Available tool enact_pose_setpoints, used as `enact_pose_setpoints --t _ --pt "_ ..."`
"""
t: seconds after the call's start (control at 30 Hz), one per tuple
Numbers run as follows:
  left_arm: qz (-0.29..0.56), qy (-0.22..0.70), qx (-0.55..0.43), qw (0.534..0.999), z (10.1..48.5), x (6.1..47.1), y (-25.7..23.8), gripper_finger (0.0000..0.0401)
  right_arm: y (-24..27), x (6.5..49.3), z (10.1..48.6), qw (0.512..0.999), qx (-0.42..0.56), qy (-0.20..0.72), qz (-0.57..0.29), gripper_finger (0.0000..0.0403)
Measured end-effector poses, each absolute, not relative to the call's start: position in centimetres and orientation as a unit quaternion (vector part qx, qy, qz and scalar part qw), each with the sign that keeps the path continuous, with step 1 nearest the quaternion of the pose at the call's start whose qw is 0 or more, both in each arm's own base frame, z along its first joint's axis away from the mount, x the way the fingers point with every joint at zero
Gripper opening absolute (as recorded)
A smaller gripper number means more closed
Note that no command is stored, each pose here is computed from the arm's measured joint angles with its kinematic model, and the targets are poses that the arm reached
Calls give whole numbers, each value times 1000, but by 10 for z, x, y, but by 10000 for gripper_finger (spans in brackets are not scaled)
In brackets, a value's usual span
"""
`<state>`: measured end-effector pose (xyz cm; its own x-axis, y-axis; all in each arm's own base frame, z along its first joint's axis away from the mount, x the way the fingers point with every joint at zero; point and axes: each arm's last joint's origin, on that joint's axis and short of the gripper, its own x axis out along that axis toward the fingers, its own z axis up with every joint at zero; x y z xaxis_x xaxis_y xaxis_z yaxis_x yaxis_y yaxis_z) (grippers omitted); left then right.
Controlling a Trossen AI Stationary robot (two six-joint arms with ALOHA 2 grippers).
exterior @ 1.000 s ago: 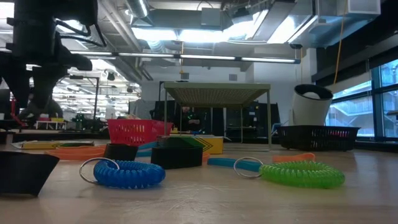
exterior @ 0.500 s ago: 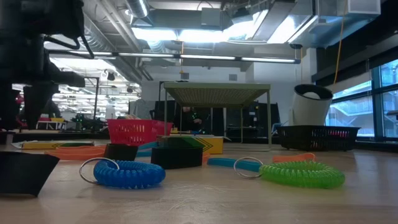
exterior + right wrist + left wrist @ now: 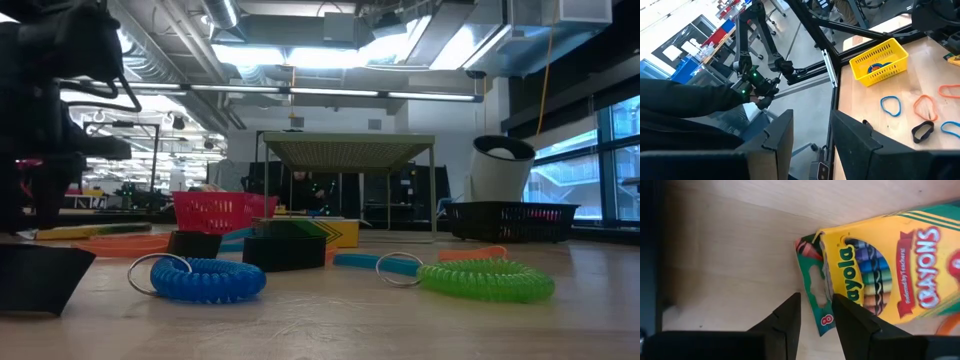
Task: Pick & Place Office Desk Supplies
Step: Put the crayola box into the orange bin
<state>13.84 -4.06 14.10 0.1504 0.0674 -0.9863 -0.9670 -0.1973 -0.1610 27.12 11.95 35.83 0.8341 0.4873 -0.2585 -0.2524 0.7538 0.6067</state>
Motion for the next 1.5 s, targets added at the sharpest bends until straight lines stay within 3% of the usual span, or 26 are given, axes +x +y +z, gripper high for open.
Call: enact_pose_setpoints --t 0.37,0.77,1.03,1.5 --pt "528 368 -556 525 139 138 -38 84 120 271 358 908 303 208 200 135" --pt "510 340 -570 547 126 138 -37 5 120 271 359 899 323 214 204 135" --pt "487 344 -570 565 130 140 -38 2 122 271 361 898 325 207 214 135" --pt "398 324 -543 665 187 166 -46 1 122 271 361 899 323 203 215 135"
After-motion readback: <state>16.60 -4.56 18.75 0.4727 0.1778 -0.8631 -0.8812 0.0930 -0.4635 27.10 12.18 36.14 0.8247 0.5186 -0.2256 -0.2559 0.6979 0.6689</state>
